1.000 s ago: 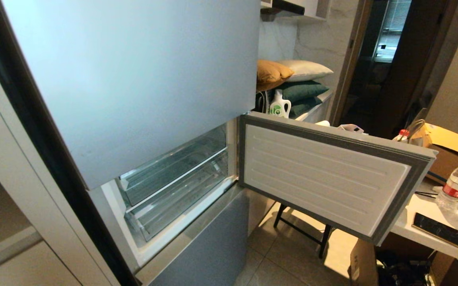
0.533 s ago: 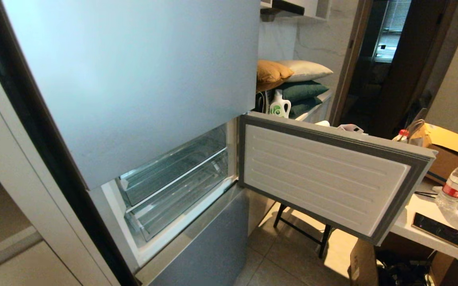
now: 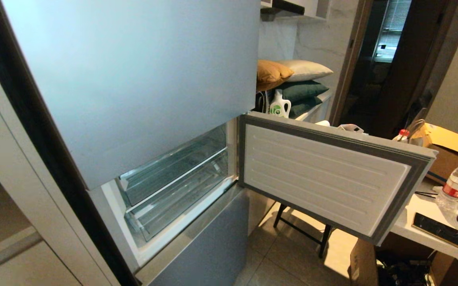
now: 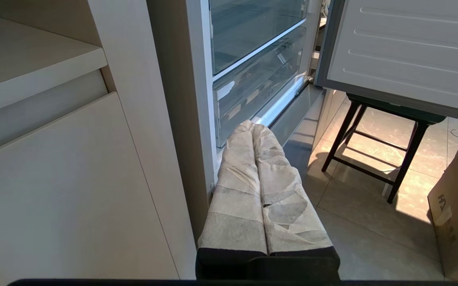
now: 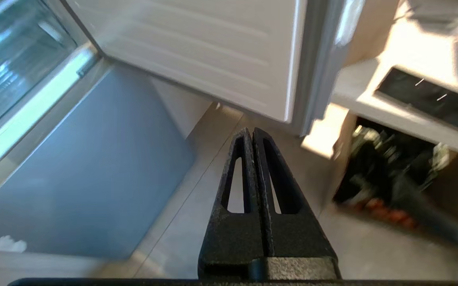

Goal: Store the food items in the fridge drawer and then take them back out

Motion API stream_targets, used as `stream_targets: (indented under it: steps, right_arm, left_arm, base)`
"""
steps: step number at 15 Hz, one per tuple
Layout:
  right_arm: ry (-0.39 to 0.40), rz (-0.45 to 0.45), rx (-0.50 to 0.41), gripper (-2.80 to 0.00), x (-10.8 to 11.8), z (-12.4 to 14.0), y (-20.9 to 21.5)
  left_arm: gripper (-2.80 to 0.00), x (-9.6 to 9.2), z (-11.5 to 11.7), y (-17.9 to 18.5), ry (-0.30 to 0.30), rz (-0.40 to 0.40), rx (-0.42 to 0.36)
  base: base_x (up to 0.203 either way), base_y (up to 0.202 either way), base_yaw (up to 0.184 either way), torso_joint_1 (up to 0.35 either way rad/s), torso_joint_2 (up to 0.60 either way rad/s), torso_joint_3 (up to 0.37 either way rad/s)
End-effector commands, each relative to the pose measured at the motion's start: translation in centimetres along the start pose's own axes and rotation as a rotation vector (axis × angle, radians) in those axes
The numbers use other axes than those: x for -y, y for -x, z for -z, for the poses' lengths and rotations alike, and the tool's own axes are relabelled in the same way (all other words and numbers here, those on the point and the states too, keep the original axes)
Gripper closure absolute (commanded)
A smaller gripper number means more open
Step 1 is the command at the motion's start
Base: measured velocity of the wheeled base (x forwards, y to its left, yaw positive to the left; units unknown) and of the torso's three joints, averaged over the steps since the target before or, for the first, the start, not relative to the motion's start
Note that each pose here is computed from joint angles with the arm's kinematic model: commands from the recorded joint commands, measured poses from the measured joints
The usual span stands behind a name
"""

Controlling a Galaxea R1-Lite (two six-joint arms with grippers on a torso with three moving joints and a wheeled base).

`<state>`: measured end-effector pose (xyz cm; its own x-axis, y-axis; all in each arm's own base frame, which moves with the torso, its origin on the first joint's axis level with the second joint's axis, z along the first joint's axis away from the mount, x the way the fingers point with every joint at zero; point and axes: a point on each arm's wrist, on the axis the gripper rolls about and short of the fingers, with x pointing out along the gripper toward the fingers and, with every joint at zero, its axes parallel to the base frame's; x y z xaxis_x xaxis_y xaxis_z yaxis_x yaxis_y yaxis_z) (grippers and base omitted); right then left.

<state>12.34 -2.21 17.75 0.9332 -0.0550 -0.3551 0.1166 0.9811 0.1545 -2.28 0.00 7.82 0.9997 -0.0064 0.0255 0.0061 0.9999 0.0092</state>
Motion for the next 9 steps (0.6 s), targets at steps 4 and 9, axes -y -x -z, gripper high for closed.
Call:
stream_targets:
  steps: [4, 9]
  right_arm:
    - [-0.047, 0.02, -0.154, 0.0, 2.0, 0.8, -8.5]
    - [-0.086, 0.116, -0.095, 0.0, 5.4, 0.8, -12.2]
  left_arm:
    - [0.0, 0.0, 0.3, -0.1, 0.0, 0.0, -0.01]
    - [0.0, 0.0, 0.3, -0.1, 0.0, 0.0, -0.01]
  base:
    - [0.0, 0.0, 0.0, 0.0, 0.0, 0.0]
    - [0.0, 0.0, 0.0, 0.0, 0.0, 0.0]
